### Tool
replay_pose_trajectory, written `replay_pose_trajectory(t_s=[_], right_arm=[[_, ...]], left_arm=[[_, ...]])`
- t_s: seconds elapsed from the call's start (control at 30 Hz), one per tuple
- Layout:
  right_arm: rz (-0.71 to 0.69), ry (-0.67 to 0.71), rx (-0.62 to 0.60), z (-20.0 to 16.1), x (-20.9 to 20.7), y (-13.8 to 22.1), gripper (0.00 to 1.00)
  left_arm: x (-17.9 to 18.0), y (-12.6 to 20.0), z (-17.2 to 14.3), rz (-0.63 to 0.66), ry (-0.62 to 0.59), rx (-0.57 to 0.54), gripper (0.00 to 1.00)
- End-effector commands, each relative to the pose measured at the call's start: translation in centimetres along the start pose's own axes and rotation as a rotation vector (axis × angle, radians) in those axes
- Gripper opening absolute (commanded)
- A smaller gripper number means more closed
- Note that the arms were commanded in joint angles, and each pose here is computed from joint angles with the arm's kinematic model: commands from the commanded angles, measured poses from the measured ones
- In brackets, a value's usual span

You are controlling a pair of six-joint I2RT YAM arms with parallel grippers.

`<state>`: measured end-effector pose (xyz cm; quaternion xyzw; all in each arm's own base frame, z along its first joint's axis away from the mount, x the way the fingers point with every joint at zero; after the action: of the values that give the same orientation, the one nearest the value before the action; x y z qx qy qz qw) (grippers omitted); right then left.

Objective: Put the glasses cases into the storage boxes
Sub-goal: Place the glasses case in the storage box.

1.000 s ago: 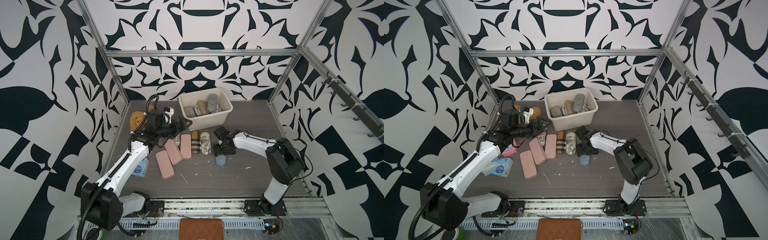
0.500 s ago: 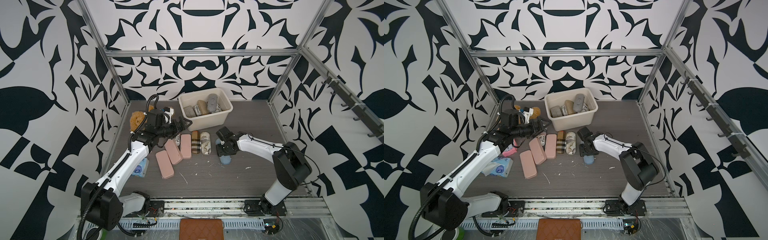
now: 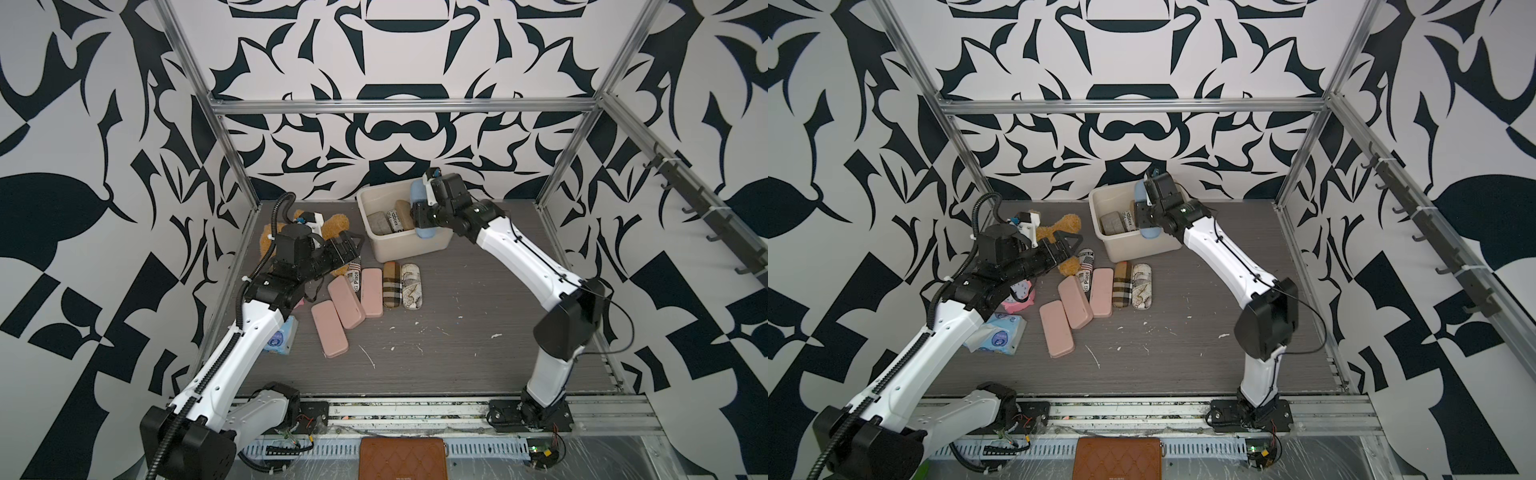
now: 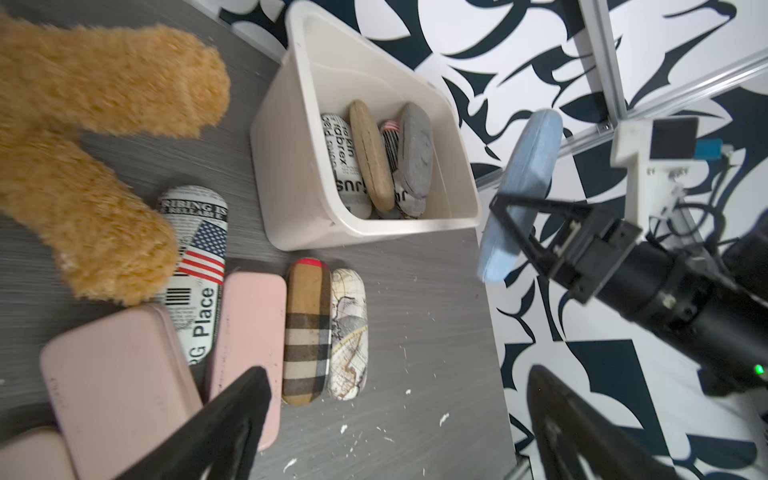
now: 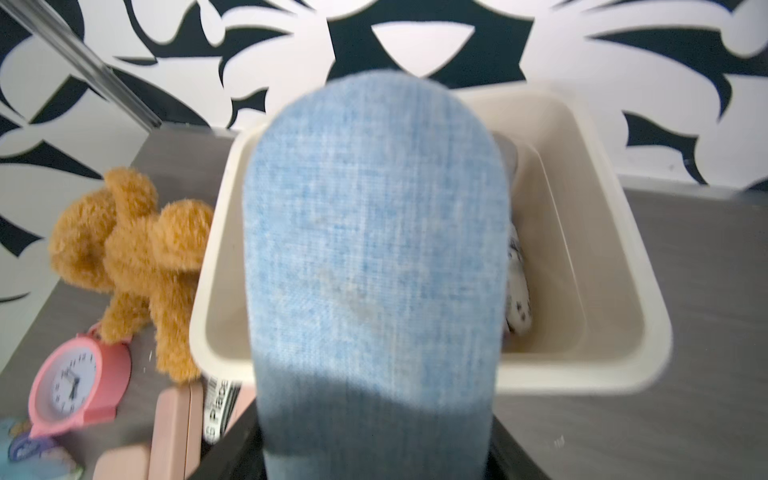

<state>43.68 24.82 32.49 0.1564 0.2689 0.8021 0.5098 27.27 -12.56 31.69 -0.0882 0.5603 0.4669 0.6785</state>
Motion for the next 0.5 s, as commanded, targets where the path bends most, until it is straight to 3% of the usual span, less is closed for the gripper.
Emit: replay_pose_trajectory(t_s=[0.0,0.17,0.47], right_arm=[[0.055,0.032,-0.004,1.6,0.4,-4.6,0.63],[0.091,-0.006,0.009,1.7,1.2,-10.1,0.63],[0.218,0.019,0.001,0.2,5.3,-12.6,0.65]], left_arm=[[1.2,-0.1,0.4,0.056,-0.004,-0.053,0.99],[1.1,-0.6,0.2,0.049,0.0,-0.017,0.99],[0.9,-1.1,-0.1,0.038,0.007,0.028,0.99]])
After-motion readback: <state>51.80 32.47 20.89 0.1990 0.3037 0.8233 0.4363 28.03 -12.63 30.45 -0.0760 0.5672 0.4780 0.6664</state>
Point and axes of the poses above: each gripper's point midway between its finger pads, its own y axis back along the fingers, its own x axis along the line the jaws close on, z = x × y, the point moved 7 cm from there along y, back along the fingers, and after that the axes turned 15 degrees about y, right-handed, at the moved point
